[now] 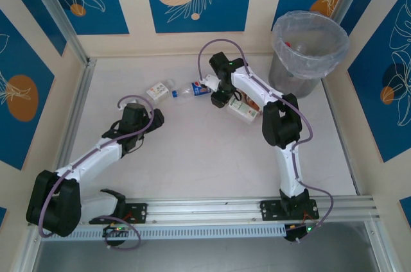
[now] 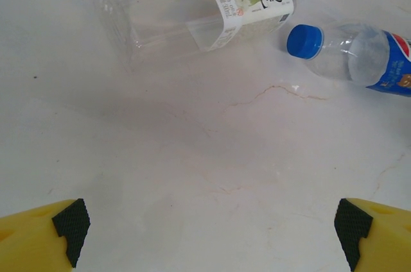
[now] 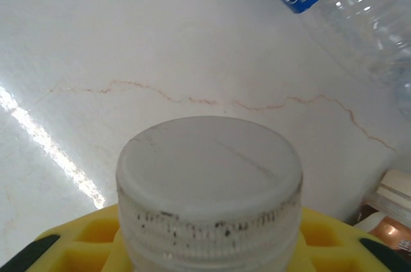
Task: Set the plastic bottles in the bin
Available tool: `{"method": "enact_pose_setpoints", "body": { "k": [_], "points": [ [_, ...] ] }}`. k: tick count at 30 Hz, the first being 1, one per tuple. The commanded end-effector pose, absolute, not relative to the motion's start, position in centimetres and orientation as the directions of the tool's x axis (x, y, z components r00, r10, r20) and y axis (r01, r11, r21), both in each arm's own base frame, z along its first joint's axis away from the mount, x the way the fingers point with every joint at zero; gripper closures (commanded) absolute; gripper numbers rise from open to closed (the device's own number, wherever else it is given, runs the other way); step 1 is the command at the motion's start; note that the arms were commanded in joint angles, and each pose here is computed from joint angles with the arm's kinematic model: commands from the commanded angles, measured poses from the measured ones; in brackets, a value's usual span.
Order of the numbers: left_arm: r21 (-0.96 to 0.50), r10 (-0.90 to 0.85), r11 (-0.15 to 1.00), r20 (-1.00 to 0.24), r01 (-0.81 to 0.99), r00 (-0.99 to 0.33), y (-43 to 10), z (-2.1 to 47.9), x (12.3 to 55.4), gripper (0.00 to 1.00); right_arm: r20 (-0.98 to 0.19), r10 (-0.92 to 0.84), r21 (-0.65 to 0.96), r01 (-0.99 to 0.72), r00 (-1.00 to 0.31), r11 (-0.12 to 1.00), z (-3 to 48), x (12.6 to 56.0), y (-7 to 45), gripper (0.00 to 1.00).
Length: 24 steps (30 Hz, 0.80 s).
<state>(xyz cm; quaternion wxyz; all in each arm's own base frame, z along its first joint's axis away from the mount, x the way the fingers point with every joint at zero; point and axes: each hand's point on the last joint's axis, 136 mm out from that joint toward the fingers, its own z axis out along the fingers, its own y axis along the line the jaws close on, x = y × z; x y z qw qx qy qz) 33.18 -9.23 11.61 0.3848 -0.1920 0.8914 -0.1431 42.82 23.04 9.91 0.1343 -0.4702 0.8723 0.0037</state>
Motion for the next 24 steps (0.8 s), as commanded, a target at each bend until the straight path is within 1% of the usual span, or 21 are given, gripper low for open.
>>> {"method": "enact_pose_setpoints", "body": {
  "k": [1,7,11,19,24],
  "points": [
    [-0.429,-0.466,0.876,-0.628,-0.222,-0.623,-9.2,11.9,33.5,0.01,-0.325,-0.779,-0.131,-0.790,-0.537,0.599,12.7,43.1,23.2,0.93],
    [-0.439,-0.427,0.885,-0.633,-0.155,-0.646,-10.3,12.4,33.6,0.01,-0.390,-0.742,-0.122,-0.768,-0.546,0.629,15.0,43.0,23.0,0.94],
    [-0.439,-0.426,0.885,-0.634,-0.153,-0.646,-10.3,12.6,33.6,0.01,-0.419,-0.718,-0.103,-0.757,-0.555,0.645,16.8,42.2,23.0,0.94],
    [-0.448,-0.435,0.880,-0.627,-0.159,-0.646,-10.4,12.4,33.8,0.01,-0.536,-0.661,-0.075,-0.750,-0.525,0.657,21.3,41.1,23.3,0.94],
    [-0.474,-0.436,0.870,-0.618,-0.132,-0.654,-11.2,12.5,34.1,0.01,-0.603,-0.595,-0.068,-0.710,-0.531,0.701,24.3,41.2,22.5,0.94]
  ]
}}
